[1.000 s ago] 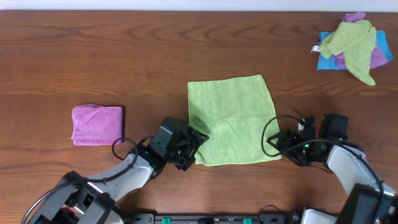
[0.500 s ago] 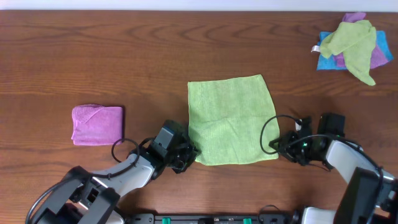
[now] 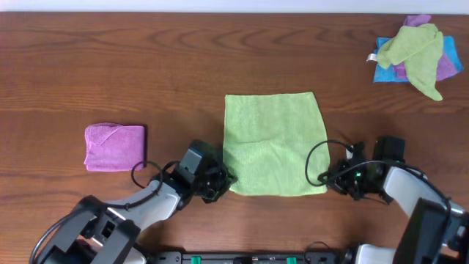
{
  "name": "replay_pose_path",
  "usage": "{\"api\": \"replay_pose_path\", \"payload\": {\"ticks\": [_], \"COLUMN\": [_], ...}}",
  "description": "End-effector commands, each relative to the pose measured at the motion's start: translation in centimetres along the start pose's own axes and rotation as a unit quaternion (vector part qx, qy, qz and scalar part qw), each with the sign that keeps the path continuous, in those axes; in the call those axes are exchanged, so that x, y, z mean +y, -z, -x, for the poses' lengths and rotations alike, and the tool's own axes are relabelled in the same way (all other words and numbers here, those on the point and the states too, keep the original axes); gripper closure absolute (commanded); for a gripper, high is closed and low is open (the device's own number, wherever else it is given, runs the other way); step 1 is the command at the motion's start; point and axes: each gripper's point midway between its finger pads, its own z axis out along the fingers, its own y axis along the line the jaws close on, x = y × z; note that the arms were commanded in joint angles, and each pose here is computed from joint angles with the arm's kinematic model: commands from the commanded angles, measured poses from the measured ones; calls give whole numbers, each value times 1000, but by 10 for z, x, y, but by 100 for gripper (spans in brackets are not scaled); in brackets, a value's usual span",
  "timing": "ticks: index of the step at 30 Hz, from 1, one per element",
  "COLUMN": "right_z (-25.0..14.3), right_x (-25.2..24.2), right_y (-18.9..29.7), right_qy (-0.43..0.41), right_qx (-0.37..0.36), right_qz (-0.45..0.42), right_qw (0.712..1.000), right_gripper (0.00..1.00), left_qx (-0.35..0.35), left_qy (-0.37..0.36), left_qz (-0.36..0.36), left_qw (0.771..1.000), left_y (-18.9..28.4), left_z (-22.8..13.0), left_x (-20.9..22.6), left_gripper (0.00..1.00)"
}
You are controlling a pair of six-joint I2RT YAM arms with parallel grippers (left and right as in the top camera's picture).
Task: Fold the cloth
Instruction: 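Grasp the bottom left and right corners with both grippers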
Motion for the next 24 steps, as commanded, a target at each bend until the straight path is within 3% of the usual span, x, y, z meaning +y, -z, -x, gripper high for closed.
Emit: {"api": "replay_pose_path", "payload": {"ticks": [1,13,24], "right_z": [-8,-39,-22], "right_x": [-1,13,27], "right_y": [7,37,54], "right_qy": [11,10,17], "right_qx": [-5,-4,-50], "right_qz": [-12,-12,-8], "right_qw": [1000,1000,999], "right_gripper": [99,99,99], "left_qx": [36,53,37], "left_qy": [-29,-34,-39], "left_qz": [-4,-7,-33], "left_qw": [999,998,998], "left_y": [2,31,45], "left_z": [-10,-31,-32], "left_x": [2,-3,-23], "left_gripper": [94,94,94]}}
